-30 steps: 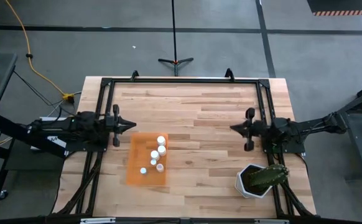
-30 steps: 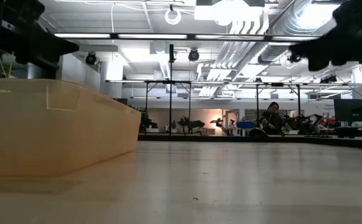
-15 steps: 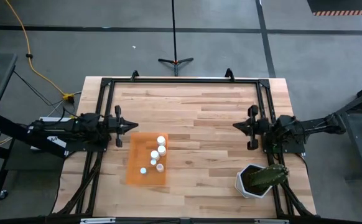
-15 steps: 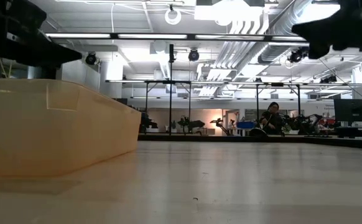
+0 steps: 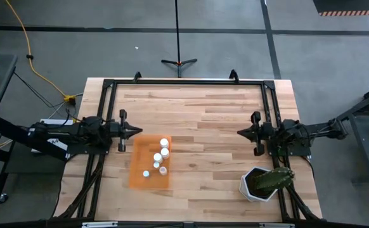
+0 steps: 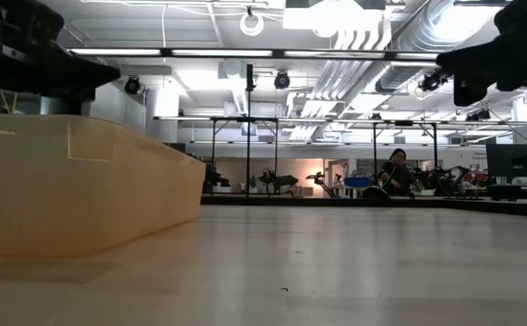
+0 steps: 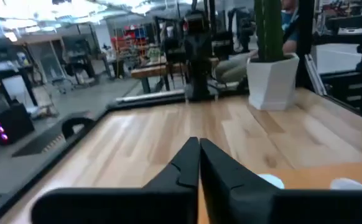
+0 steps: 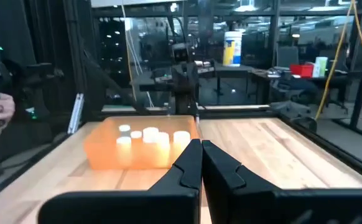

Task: Pick and place pill bottles into a basket
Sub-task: Return to Home Position

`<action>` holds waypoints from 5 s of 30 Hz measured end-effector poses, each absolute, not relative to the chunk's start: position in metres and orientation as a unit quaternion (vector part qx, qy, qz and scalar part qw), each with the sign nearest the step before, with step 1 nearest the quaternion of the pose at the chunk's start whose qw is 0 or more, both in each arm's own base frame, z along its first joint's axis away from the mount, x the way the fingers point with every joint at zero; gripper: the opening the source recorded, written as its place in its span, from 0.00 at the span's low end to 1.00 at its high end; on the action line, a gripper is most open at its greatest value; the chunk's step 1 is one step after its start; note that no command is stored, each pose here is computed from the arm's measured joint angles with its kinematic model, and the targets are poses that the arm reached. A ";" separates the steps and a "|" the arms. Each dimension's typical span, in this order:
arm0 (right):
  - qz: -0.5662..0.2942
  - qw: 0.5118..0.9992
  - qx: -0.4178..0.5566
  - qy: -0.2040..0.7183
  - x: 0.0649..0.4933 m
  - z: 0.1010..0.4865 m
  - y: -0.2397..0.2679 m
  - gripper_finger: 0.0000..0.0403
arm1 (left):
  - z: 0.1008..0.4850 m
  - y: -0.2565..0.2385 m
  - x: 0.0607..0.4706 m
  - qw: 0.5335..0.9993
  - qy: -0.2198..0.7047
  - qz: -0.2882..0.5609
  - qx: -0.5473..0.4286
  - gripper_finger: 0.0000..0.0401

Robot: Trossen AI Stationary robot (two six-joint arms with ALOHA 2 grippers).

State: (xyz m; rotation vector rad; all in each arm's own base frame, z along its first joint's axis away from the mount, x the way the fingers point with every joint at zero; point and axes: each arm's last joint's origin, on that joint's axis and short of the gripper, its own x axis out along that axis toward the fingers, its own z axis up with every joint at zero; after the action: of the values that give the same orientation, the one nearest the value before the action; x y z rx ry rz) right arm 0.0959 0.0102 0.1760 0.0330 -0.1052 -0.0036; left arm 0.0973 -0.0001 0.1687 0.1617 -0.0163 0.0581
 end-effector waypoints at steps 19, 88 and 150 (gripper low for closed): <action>-0.005 1.000 0.014 -0.024 0.097 0.171 0.010 0.00 | 0.167 -0.003 0.098 0.995 -0.005 -0.017 0.098 0.14; -0.005 1.000 0.013 -0.022 0.097 0.170 0.010 0.00 | 0.167 -0.003 0.098 0.999 -0.002 -0.017 -0.042 0.21; -0.006 1.000 0.013 -0.022 0.097 0.170 0.010 0.00 | 0.167 -0.003 0.098 0.999 -0.002 -0.017 -0.042 0.22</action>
State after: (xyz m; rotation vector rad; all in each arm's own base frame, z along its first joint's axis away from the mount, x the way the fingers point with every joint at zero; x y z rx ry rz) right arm 0.0971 0.0102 0.1700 0.0262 -0.0432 -0.0110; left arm 0.0981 -0.0028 0.1668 -0.0840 -0.0033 -0.0348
